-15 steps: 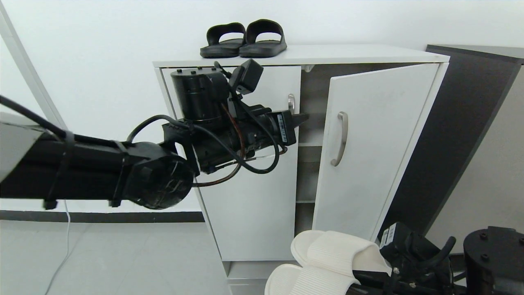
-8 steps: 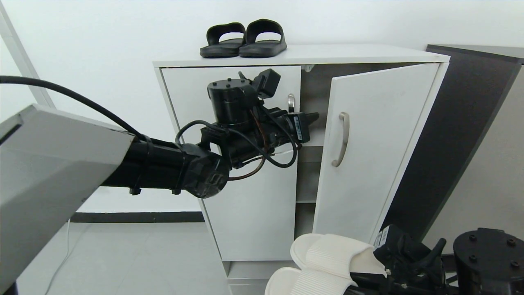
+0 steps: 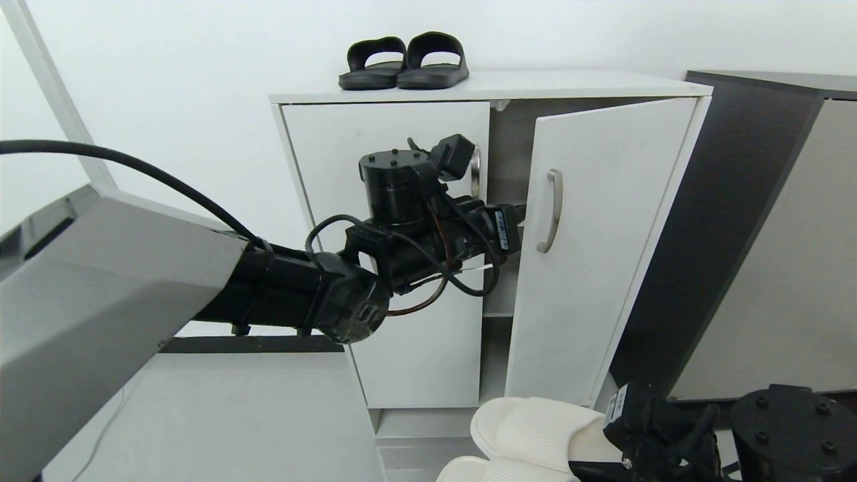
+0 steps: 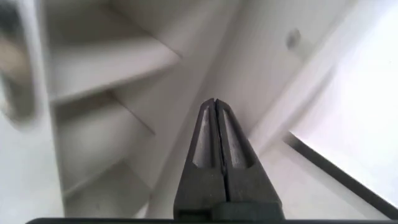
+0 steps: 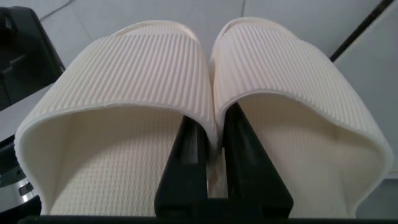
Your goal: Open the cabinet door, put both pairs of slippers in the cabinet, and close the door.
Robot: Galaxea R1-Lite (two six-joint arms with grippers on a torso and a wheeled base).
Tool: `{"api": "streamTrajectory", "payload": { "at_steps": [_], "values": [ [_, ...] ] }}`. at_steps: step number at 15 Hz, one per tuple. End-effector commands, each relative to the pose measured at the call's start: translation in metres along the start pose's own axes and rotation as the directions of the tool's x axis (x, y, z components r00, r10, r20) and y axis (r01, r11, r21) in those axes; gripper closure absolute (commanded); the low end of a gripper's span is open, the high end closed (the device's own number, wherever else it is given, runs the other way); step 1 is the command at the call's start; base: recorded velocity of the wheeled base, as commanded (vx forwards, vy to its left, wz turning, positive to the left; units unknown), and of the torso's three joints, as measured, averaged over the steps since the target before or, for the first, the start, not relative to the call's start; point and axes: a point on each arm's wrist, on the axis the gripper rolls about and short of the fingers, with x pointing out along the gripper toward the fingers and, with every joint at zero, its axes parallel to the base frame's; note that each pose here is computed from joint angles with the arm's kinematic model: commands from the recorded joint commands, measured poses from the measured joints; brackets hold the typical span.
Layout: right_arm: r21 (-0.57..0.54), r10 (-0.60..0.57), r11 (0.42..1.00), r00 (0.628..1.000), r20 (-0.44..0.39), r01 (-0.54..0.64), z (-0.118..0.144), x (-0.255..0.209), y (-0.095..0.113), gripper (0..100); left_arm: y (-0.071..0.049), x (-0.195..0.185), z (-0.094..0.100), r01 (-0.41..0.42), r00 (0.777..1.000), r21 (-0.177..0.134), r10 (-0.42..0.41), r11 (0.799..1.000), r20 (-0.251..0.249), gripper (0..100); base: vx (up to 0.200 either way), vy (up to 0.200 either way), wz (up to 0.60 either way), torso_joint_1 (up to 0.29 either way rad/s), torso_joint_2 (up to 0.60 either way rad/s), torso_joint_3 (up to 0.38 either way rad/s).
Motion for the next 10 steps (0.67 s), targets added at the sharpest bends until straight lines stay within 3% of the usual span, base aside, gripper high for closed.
{"api": "streamTrajectory", "payload": {
  "at_steps": [1,3,6,8,10],
  "values": [
    [-0.004,0.011,1.0,1.0,-0.008,-0.011,-0.002,0.0,0.002,100,-0.024,-0.004,-0.003,0.056,0.998,0.002,-0.056,0.998,-0.004,100,-0.2,0.0,0.0,0.002,0.01,0.007],
    [-0.009,0.021,1.0,1.0,-0.004,-0.021,-0.002,-0.001,0.005,100,-0.05,0.0,-0.007,0.13,0.991,0.005,-0.13,0.991,0.005,100,-0.2,0.0,0.0,0.0,0.0,0.0],
    [-0.009,0.021,1.0,1.0,-0.001,-0.021,-0.002,-0.002,0.005,100,-0.065,0.001,-0.006,0.198,0.978,0.027,-0.199,0.98,0.066,100,-0.2,0.0,0.0,-0.001,0.0,0.002],
    [-0.008,0.017,1.0,1.0,-0.002,-0.017,-0.002,-0.001,0.004,100,-0.057,-0.001,-0.002,0.167,0.982,0.034,-0.17,0.985,0.081,100,0.0,0.0,0.0,0.0,0.0,0.0],
    [0.03,-0.035,0.999,0.999,0.027,0.034,0.009,0.009,-0.007,100,-0.033,-0.017,0.009,0.033,0.994,0.03,-0.036,0.999,0.106,100,0.0,0.0,0.0,0.0,0.0,0.0]
  ]
}}
